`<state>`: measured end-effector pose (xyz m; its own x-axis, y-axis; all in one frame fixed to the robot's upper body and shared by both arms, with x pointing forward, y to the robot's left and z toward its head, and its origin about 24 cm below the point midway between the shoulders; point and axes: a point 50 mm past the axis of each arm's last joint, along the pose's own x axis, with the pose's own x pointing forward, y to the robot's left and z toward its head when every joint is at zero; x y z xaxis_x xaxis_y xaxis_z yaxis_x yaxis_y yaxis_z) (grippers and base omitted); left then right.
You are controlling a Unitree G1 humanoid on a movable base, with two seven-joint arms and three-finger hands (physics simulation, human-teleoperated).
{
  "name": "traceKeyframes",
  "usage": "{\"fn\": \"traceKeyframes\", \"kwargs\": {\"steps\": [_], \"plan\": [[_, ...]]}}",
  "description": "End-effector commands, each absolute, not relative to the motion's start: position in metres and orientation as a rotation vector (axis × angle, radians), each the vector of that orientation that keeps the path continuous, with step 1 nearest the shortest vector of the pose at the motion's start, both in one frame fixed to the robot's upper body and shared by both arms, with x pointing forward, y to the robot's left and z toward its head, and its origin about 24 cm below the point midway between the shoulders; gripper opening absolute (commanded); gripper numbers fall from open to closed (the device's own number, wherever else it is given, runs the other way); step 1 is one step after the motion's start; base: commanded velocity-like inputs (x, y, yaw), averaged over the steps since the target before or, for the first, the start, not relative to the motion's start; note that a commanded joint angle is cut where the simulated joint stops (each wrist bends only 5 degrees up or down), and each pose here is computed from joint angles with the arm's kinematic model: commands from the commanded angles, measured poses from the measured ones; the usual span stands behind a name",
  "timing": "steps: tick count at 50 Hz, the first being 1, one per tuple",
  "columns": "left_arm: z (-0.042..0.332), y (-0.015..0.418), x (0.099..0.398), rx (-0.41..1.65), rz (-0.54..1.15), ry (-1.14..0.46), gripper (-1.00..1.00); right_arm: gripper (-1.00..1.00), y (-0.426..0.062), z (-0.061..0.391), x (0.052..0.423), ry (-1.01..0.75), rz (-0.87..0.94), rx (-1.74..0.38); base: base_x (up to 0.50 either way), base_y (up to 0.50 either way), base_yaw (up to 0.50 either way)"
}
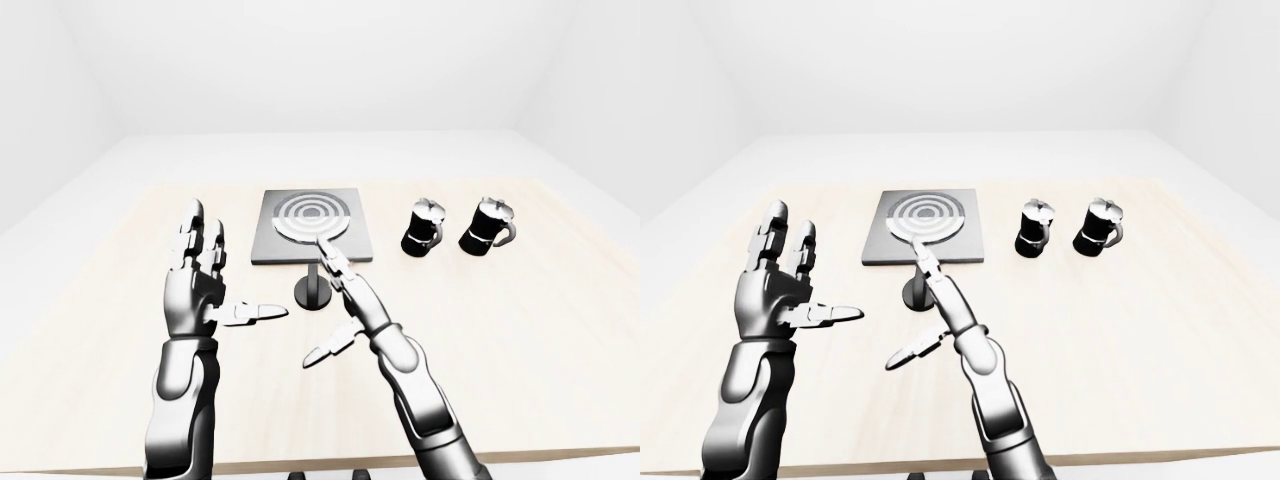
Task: Turn off the stove.
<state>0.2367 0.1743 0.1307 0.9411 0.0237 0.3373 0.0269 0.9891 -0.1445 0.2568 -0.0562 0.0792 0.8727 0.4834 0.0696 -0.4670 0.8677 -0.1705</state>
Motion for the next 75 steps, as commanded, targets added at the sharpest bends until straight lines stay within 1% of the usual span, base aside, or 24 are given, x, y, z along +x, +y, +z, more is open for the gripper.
{"fn": "traceKeyframes", "kwargs": {"steps": [1, 14, 39, 43, 47, 51, 52, 60, 63, 66, 69, 75], "plan": [[0.131, 0.174, 0.236, -0.147, -0.005, -0.349, 1.00, 1.00, -0.039, 0.065, 0.256, -0.051, 0.553, -0.169, 0.00, 0.00, 0.00], [0.132, 0.174, 0.235, -0.146, -0.007, -0.354, 1.00, 1.00, -0.043, 0.058, 0.261, -0.015, 0.530, -0.164, 0.00, 0.00, 0.00], [0.134, 0.175, 0.233, -0.147, -0.008, -0.364, 1.00, 1.00, -0.021, 0.048, 0.237, 0.009, 0.609, -0.184, 0.00, 0.00, 0.00], [0.135, 0.175, 0.232, -0.147, -0.010, -0.365, 1.00, 1.00, -0.020, 0.049, 0.237, 0.002, 0.610, -0.182, 0.00, 0.00, 0.00], [0.134, 0.175, 0.232, -0.148, -0.009, -0.363, 1.00, 1.00, -0.030, 0.049, 0.250, 0.011, 0.568, -0.187, 0.00, 0.00, 0.00], [0.134, 0.175, 0.232, -0.147, -0.011, -0.363, 1.00, 1.00, -0.042, 0.065, 0.266, -0.043, 0.520, -0.180, 0.00, 0.00, 0.00], [0.134, 0.175, 0.232, -0.148, -0.011, -0.363, 1.00, 1.00, -0.045, 0.074, 0.269, -0.078, 0.507, -0.173, 0.00, 0.00, 0.00], [0.134, 0.174, 0.232, -0.146, -0.017, -0.362, 1.00, 1.00, -0.057, 0.109, 0.268, -0.226, 0.468, -0.154, 0.00, 0.00, 0.00], [0.135, 0.174, 0.232, -0.147, -0.015, -0.365, 1.00, 1.00, -0.060, 0.113, 0.270, -0.244, 0.459, -0.147, 0.00, 0.00, 0.00], [0.135, 0.173, 0.232, -0.145, -0.018, -0.367, 1.00, 1.00, -0.059, 0.107, 0.273, -0.213, 0.457, -0.141, 0.00, 0.00, 0.00], [0.136, 0.174, 0.233, -0.146, -0.015, -0.370, 1.00, 1.00, -0.058, 0.086, 0.280, -0.117, 0.456, -0.128, 0.00, 0.00, 0.00], [0.136, 0.174, 0.234, -0.146, -0.015, -0.371, 1.00, 1.00, -0.050, 0.053, 0.278, 0.023, 0.473, -0.133, 0.00, 0.00, 0.00]]}}
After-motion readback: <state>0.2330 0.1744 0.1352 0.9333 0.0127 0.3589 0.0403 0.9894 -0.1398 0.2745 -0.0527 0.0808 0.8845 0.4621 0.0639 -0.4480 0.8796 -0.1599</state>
